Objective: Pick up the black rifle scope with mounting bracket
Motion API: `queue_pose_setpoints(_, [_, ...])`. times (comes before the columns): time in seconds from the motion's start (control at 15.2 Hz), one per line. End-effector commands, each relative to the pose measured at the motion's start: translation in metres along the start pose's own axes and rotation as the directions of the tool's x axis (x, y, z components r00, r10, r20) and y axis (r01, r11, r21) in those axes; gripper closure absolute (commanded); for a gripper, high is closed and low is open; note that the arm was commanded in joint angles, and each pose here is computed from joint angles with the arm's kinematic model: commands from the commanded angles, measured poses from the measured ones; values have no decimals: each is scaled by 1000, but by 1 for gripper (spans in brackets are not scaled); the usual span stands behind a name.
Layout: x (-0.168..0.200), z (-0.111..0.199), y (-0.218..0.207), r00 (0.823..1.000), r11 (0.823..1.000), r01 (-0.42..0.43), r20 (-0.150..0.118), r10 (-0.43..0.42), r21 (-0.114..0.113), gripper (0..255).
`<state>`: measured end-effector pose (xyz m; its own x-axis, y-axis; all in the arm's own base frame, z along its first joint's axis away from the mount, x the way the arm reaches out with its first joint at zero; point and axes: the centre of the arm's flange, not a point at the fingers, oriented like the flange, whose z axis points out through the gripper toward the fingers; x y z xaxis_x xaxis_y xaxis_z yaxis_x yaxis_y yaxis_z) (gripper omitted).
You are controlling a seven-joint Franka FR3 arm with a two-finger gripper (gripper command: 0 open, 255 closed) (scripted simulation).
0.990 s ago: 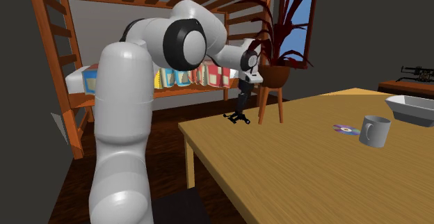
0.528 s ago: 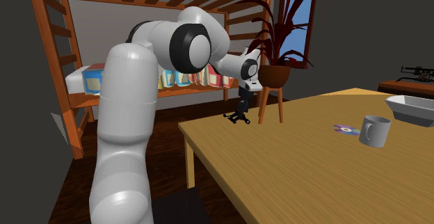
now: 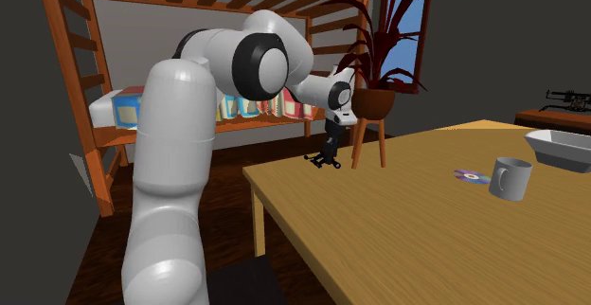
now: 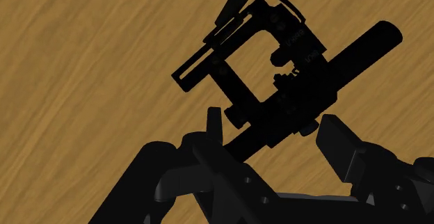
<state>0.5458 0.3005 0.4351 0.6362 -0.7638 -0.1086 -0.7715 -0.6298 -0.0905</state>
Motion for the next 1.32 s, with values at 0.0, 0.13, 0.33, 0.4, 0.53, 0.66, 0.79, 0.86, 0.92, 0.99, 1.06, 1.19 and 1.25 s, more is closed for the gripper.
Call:
queue_pose_setpoints(0.0, [0, 1, 0, 1000, 1000, 0, 1, 0, -1, 255])
queue_pose_setpoints(0.13, [0, 0, 1, 1000, 1000, 0, 1, 0, -1, 255])
queue_pose_setpoints(0.33, [-1, -16, 0, 1000, 1000, 0, 1, 0, -1, 255])
queue_pose_setpoints(0.4, [-2, -21, -1, 1000, 1000, 0, 1, 0, -1, 255])
queue_pose_setpoints(0.53, [-3, -31, -2, 1000, 1000, 0, 1, 0, -1, 255])
queue_pose_setpoints(0.66, [-4, -42, -3, 1000, 1000, 0, 1, 0, -1, 255])
queue_pose_setpoints(0.79, [-6, -52, -4, 1000, 1000, 0, 1, 0, -1, 255])
queue_pose_setpoints(0.86, [-6, -58, -4, 1000, 1000, 0, 1, 0, -1, 255])
queue_pose_setpoints(0.92, [-7, -63, -5, 1000, 1000, 0, 1, 0, -1, 255])
queue_pose_setpoints(0.99, [-7, -68, -5, 1000, 1000, 0, 1, 0, -1, 255])
queue_pose_setpoints(1.06, [-8, -73, -6, 1000, 1000, 0, 1, 0, -1, 255])
queue_pose_setpoints(1.19, [-8, -79, -6, 1000, 1000, 0, 1, 0, -1, 255])
queue_pose_setpoints(1.25, [-8, -79, -6, 1000, 1000, 0, 1, 0, -1, 255])
